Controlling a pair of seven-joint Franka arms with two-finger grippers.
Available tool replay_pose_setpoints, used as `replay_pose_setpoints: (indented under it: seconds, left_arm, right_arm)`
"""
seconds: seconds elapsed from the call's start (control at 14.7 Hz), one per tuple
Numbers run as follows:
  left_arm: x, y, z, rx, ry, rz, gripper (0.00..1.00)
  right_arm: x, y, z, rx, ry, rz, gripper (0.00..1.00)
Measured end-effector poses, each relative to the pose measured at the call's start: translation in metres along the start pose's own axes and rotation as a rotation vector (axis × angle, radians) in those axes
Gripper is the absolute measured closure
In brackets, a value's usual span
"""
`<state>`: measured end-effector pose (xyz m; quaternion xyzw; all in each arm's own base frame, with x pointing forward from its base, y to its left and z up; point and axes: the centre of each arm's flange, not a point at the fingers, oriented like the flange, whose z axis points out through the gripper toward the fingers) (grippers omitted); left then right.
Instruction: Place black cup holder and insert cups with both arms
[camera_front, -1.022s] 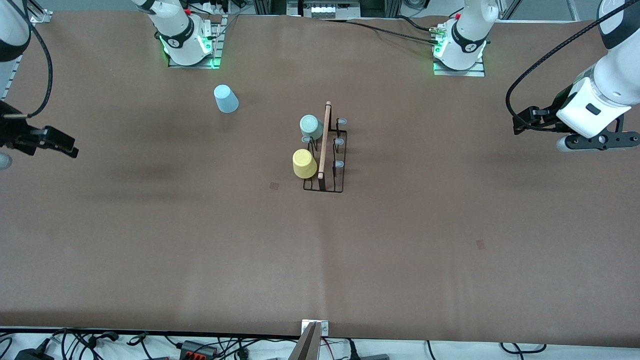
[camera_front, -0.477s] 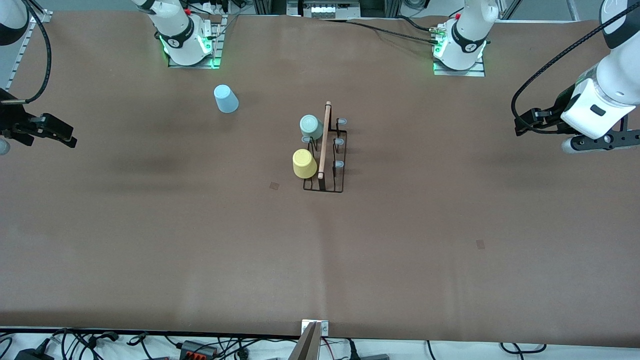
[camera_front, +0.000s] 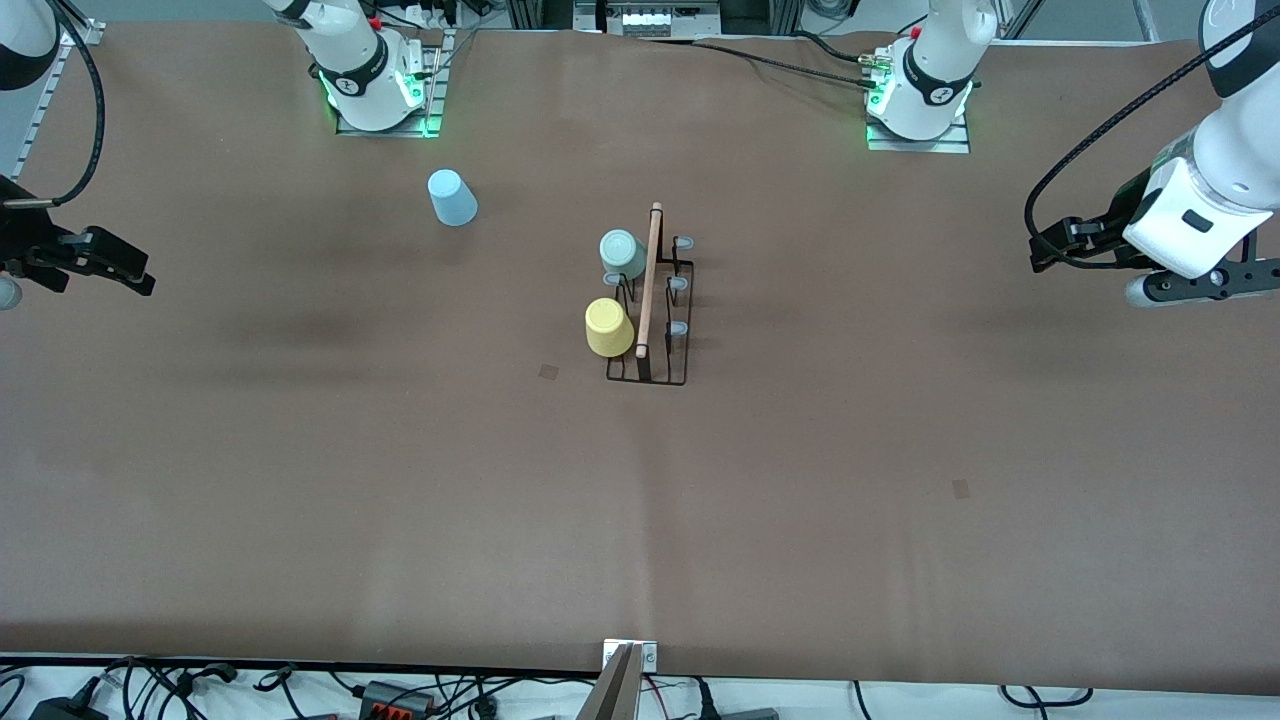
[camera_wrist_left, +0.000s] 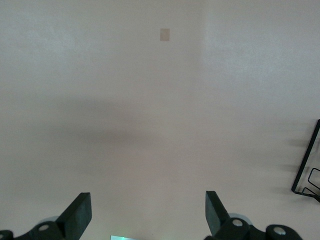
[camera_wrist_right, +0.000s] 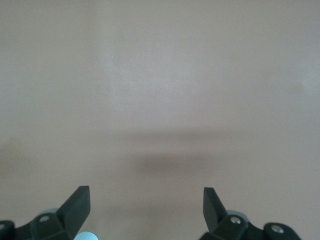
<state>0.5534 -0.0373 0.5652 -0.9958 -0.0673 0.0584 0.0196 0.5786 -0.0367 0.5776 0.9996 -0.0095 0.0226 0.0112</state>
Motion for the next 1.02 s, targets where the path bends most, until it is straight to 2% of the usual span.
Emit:
replay_pose_setpoints:
  seconds: [1.02]
  left_arm:
    - [0.0, -0.0001, 0.0, 0.0, 0.0, -0.001, 0.0]
  right_arm:
    - [-0.0027, -0.0012, 0.0018, 0.001, -0.024, -0.003, 0.0]
